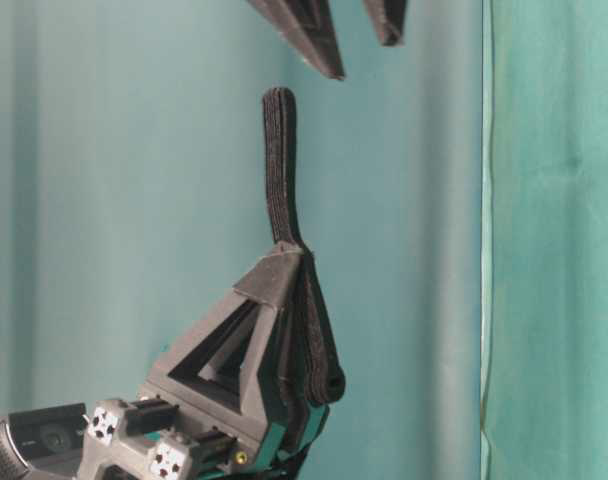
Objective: Peel off the Velcro with your right arm.
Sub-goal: 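Open the right gripper and withdraw it to the right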
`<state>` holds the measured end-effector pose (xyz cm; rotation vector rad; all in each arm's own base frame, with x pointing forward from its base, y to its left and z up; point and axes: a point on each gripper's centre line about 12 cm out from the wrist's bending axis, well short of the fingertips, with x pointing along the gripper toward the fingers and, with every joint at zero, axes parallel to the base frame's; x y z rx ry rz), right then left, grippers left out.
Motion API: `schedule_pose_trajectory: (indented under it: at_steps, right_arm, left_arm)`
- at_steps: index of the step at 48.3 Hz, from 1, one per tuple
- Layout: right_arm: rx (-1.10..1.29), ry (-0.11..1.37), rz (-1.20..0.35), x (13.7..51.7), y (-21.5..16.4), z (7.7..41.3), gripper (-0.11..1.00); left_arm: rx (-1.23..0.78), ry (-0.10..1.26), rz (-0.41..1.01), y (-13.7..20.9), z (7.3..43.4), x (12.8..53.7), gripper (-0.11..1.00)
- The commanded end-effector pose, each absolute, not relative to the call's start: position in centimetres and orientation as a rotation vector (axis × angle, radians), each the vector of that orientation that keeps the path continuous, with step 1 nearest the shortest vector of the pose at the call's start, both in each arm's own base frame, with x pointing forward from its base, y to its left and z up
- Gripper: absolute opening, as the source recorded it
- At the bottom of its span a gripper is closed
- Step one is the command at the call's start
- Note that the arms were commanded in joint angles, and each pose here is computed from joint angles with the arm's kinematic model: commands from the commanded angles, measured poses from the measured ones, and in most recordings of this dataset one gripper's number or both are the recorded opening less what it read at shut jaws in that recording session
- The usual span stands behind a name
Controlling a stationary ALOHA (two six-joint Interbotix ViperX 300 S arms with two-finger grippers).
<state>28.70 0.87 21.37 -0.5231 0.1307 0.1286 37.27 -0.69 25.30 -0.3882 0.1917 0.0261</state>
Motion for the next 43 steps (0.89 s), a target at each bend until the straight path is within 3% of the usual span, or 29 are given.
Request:
schedule_pose_trajectory:
  at_steps: [1, 43]
  right_arm:
    - [-0.515, 0.100, 0.098, 28.6, 0.3, 22.4, 0.18]
    - [-0.488, 0.072, 0.023, 26.7, -1.1, 23.2, 0.18]
  left_arm:
    - [-0.391, 0.146, 0.018, -0.7, 26.7, 37.2, 0.10]
    - [-0.385, 0.143, 0.019, -0.6, 26.7, 37.2, 0.10]
